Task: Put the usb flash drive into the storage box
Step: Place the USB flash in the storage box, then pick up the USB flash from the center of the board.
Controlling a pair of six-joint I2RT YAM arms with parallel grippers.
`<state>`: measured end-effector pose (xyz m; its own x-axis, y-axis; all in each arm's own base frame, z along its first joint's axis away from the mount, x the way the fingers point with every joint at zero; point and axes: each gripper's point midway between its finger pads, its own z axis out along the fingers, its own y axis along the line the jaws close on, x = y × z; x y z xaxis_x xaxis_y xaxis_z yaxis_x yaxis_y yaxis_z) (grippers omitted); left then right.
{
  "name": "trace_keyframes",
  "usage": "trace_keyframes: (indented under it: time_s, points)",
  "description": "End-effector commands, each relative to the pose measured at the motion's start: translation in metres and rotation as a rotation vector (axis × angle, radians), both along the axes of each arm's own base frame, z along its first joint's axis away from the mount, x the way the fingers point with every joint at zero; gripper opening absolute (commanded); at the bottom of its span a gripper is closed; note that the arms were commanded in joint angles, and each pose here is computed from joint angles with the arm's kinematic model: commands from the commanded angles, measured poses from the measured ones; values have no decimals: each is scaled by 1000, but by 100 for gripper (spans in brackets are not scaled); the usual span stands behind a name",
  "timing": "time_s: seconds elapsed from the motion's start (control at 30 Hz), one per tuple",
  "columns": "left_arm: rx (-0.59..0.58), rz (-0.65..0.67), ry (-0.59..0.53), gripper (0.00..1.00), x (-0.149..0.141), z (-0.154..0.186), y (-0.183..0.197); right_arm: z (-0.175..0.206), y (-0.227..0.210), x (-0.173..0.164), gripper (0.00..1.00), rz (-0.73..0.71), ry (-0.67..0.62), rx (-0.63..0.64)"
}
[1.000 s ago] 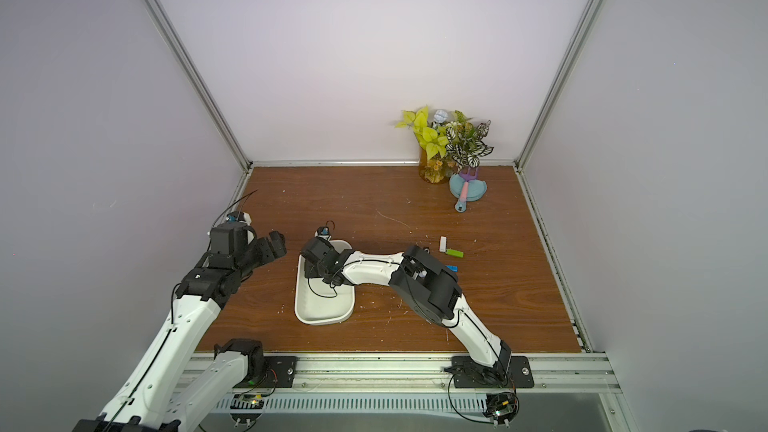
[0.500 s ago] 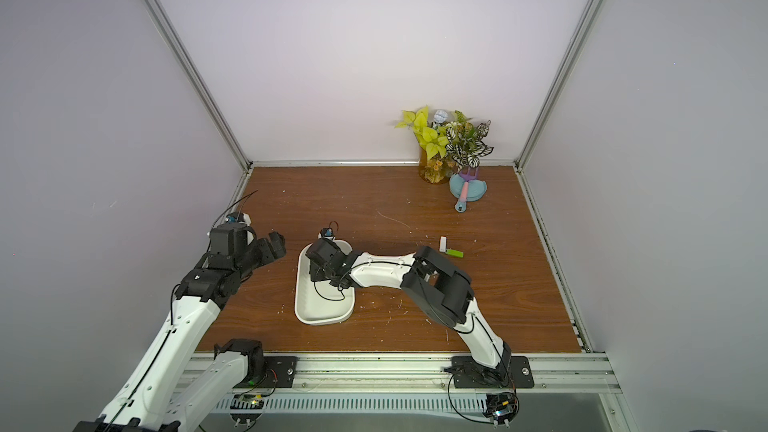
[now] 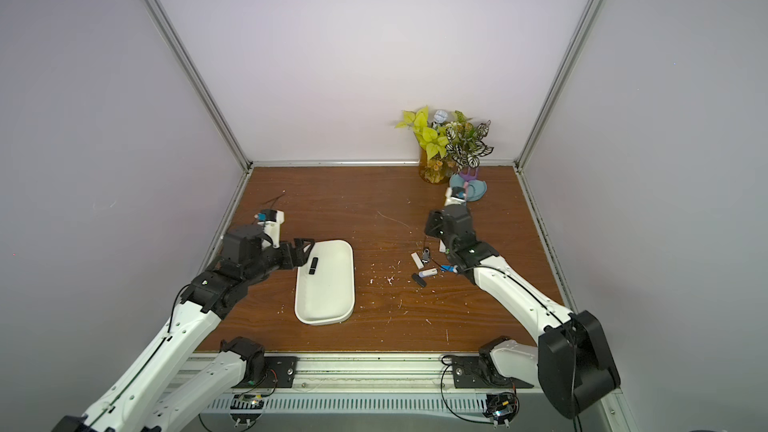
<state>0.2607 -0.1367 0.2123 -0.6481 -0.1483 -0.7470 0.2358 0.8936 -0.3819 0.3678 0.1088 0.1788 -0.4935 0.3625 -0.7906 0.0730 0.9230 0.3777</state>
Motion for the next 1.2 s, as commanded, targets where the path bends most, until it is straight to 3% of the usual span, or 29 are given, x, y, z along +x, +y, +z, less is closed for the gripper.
trace_keyframes:
  time_s: [0.0, 0.2, 0.27, 0.47, 0.67, 0.83, 1.17]
  points:
    - [-52, -119, -56, 86, -19, 21, -72, -41, -47, -13, 38, -76, 91, 10]
    - [37, -212, 157, 77, -35, -45, -186, -75, -103, -21, 38, -239, 118, 113]
    - [72, -202, 211, 72, -33, -68, -210, -82, -106, -23, 38, -251, 133, 102]
    - [181, -214, 358, 69, -27, -134, -263, -91, -109, -28, 38, -272, 141, 105]
    - [279, -207, 408, 67, -22, -175, -287, -91, -106, -29, 38, -255, 132, 120]
    - [301, -213, 408, 67, -20, -184, -305, -92, -107, -30, 38, -259, 133, 114]
    - [468, -204, 430, 65, -24, -218, -291, -93, -102, -30, 38, -235, 133, 126]
